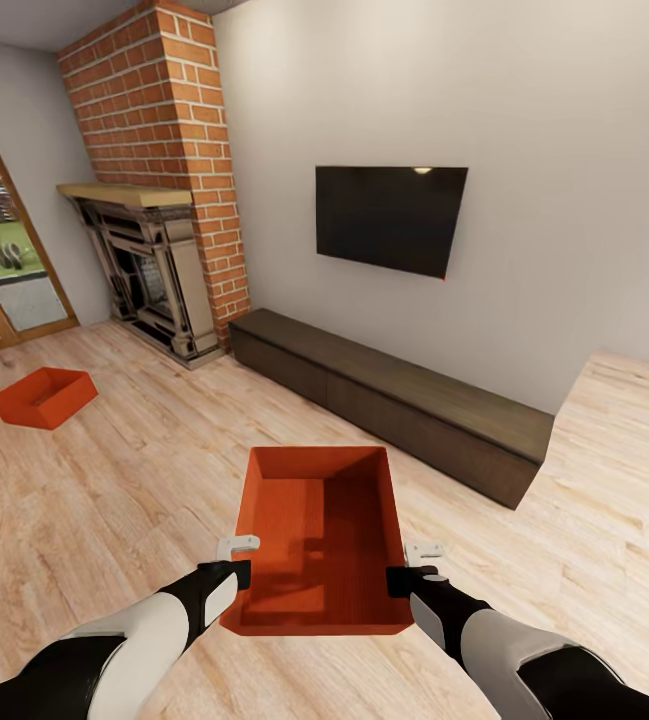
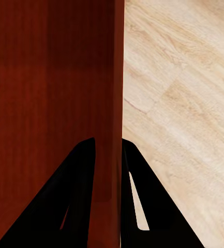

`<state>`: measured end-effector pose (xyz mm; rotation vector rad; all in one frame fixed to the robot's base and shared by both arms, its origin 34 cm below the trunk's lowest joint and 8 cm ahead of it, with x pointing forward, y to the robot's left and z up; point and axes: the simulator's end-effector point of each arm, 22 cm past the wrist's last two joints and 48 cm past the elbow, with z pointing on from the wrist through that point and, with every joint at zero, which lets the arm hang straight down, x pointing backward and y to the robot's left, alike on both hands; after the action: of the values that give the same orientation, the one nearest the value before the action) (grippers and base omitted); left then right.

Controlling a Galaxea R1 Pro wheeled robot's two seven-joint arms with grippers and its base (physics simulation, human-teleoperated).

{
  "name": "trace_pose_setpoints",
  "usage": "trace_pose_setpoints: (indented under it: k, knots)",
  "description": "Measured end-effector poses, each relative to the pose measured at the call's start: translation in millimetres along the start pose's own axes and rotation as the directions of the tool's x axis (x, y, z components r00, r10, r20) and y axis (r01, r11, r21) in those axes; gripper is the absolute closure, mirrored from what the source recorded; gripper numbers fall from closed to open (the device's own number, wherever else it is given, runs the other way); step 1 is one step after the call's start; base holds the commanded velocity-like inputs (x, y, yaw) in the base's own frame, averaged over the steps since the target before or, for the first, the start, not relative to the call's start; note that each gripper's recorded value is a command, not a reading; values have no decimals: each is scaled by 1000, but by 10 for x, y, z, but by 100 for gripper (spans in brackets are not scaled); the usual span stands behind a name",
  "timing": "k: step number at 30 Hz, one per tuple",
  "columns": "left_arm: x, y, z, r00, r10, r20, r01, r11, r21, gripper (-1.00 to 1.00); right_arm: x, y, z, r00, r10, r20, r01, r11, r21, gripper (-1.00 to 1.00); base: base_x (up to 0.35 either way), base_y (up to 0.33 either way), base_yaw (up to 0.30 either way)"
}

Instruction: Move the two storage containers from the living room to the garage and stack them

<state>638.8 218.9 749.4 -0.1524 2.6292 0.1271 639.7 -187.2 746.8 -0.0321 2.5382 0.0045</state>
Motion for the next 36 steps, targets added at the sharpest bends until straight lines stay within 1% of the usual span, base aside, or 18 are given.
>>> trace_pose_setpoints:
  k: [36]
  knots:
    - [-259, 1, -196, 998, -7, 55, 7, 1000, 5, 100, -279, -5, -170, 998, -1, 55, 1, 1000, 1, 100, 0, 0, 0]
